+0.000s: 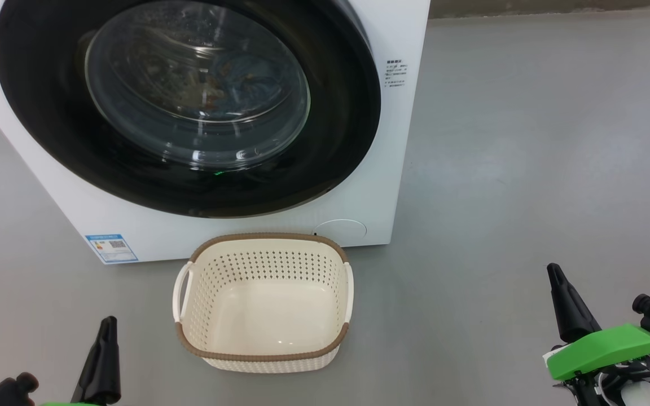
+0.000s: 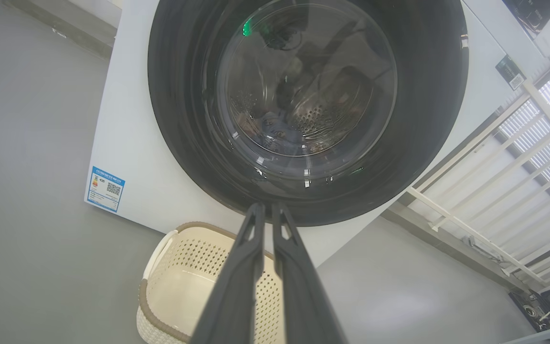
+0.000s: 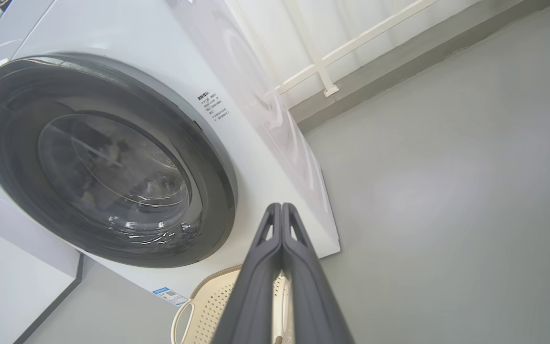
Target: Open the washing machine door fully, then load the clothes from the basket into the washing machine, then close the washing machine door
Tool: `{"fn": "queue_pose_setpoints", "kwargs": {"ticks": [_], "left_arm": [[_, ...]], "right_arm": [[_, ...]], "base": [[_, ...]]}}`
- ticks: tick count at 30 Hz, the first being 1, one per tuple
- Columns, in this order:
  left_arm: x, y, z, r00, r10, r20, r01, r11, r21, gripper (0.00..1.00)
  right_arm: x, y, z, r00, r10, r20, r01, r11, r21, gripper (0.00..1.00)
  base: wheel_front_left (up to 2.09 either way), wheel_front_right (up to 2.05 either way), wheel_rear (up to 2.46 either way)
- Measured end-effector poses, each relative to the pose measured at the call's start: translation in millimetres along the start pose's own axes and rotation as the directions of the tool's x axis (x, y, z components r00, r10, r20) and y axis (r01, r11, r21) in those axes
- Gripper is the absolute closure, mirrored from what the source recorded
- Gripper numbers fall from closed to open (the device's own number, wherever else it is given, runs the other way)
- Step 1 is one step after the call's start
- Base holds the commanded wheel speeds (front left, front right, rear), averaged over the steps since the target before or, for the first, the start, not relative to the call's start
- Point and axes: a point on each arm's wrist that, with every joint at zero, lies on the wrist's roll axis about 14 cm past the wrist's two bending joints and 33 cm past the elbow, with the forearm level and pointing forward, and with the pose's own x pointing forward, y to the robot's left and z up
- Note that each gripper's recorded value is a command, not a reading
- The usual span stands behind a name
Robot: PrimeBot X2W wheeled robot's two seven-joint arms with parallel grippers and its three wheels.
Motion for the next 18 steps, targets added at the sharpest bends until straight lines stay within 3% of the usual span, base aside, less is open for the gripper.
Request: {"fn": "queue_pose_setpoints", "kwargs": {"ticks": [18], "left_arm": [[-0.8, 3.8, -0.6, 0.999, 0.036, -0.005, -0.036, 0.985, -0.171, 1.0]], "right_arm": [[1.8, -0.7, 1.3, 1.0, -0.025, -0.001, 0.025, 0.984, 0.176, 1.0]], "base": [[0.0, 0.0, 0.0]]}}
